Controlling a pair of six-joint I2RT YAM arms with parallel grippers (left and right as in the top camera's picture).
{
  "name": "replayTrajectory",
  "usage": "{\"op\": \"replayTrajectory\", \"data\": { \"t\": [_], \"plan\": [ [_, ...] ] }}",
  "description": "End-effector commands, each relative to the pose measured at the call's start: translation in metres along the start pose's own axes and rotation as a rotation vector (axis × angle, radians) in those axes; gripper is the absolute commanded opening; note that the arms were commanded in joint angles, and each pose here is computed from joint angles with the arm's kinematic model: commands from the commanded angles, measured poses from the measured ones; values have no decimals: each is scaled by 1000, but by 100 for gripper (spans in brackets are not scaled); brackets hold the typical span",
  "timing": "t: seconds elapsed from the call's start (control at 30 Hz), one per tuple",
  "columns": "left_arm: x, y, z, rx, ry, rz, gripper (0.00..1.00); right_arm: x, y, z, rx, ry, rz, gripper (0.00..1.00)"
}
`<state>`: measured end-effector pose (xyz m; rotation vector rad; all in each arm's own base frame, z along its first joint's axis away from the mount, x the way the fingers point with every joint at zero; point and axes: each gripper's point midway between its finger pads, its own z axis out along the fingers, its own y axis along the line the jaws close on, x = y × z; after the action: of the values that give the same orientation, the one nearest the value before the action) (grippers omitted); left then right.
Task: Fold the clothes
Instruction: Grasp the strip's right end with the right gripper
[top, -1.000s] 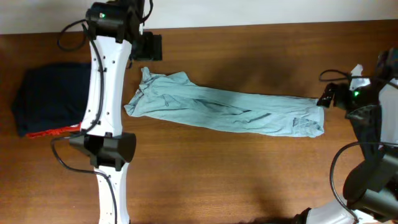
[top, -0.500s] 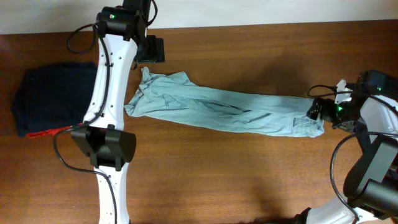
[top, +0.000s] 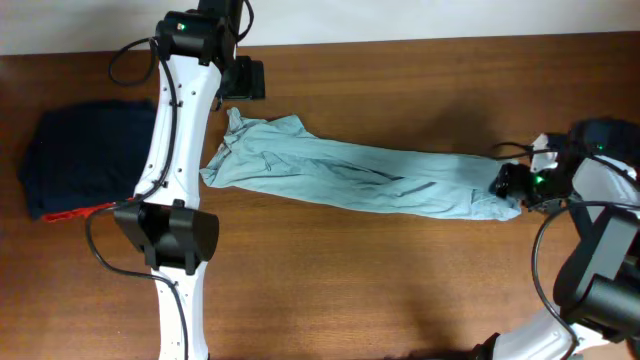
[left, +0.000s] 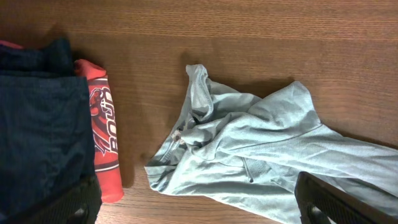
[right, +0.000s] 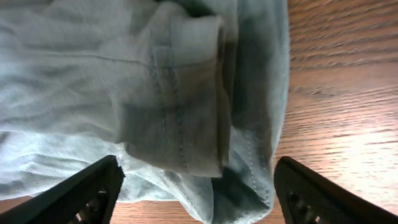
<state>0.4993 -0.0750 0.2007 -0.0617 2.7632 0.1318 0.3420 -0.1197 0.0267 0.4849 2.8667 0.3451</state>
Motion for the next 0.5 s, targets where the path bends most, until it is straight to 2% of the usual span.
{"op": "replayTrajectory", "data": {
  "t": [0.0,0.1,0.27,0.47],
  "plan": [
    [0,4,1,-19,-1,-10,99,3,4,6,-33,3,-6,79],
    [0,4,1,-19,0,-10,99,4,6,10,-48,-5,-7,76],
    [0,4,1,-19,0,-10,99,4,4,17,-48,-25,-13,63],
    [0,4,1,-19,0,-10,99,0,10,22,-90,-63,-25,54]
  ]
}}
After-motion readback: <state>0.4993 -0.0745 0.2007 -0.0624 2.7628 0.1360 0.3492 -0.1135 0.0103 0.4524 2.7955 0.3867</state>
